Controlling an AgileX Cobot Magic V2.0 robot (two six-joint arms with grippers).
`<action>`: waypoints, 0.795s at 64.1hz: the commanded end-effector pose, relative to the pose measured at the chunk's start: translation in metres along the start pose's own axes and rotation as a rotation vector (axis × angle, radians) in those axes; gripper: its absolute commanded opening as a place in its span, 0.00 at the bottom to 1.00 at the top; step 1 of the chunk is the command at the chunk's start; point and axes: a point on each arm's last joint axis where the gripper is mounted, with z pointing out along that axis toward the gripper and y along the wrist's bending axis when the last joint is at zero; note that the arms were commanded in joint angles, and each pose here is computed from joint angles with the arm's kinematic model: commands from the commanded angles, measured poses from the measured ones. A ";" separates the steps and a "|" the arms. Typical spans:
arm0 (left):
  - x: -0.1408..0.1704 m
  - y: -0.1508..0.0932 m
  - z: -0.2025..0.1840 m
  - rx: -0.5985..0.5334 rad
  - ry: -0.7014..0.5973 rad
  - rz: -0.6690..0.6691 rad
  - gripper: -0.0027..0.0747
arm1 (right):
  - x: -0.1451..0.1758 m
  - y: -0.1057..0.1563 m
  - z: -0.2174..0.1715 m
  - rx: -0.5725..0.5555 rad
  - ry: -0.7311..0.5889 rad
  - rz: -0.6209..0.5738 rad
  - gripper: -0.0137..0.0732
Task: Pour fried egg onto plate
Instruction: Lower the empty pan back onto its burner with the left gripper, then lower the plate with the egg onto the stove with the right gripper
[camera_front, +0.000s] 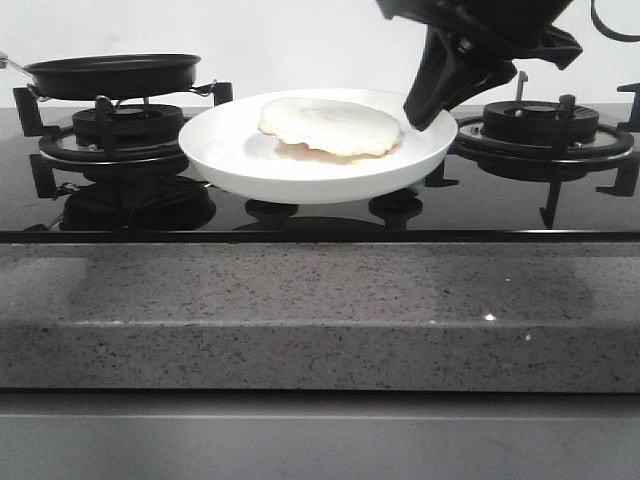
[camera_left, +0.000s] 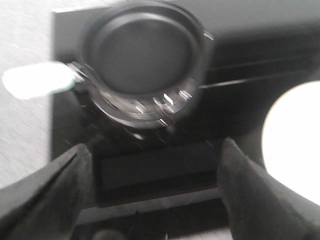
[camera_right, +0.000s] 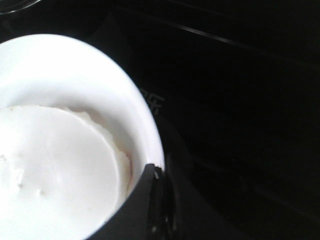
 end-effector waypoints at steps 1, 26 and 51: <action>0.010 -0.007 -0.026 0.027 -0.151 -0.011 0.69 | -0.016 0.006 -0.023 -0.004 -0.122 -0.012 0.08; 0.082 -0.006 -0.038 0.086 -0.194 -0.041 0.67 | -0.016 0.007 -0.023 -0.007 -0.113 -0.012 0.08; 0.086 -0.006 -0.040 0.086 -0.198 -0.041 0.67 | -0.072 -0.008 -0.061 -0.005 -0.196 -0.012 0.08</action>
